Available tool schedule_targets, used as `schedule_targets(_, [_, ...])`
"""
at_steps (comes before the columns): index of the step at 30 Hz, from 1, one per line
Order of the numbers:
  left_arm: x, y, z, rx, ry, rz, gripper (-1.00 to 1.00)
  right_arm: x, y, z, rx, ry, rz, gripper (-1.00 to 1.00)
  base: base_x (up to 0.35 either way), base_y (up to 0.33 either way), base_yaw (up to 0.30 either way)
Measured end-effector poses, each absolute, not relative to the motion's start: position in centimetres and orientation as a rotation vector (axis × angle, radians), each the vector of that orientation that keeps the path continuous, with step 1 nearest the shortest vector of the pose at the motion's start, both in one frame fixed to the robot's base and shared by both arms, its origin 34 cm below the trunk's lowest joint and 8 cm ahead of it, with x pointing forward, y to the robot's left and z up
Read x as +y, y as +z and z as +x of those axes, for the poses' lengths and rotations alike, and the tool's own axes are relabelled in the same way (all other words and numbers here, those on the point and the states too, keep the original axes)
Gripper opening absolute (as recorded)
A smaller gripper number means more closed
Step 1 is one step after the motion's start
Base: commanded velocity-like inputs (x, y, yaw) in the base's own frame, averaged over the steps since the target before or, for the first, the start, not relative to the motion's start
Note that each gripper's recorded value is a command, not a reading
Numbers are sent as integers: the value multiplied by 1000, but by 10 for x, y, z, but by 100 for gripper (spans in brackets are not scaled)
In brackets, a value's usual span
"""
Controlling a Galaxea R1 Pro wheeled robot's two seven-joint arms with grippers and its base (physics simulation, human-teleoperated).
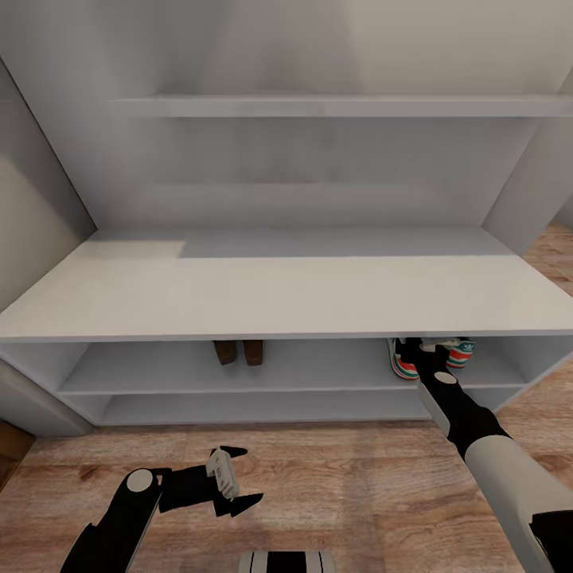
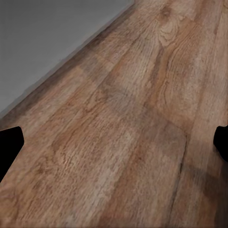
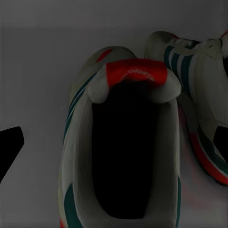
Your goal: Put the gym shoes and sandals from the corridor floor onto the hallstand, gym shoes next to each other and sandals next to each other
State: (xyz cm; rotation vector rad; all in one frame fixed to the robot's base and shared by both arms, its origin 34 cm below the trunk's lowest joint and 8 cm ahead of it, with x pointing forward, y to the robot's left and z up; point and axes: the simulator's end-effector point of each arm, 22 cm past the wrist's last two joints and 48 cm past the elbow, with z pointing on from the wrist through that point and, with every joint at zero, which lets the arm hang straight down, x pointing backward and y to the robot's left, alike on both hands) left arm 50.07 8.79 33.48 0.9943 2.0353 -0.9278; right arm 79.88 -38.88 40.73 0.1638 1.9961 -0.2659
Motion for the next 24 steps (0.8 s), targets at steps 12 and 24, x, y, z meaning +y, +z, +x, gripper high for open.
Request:
schedule_targets(12, [91,331,506,2047,-889,974,100,-389,407,798,1997,-266,164,100,-105,0,0])
schedule_targets(24, [92,330,508,2050,-883,966,100,-388,407,799,1996,-265,162,100,-86,0,0])
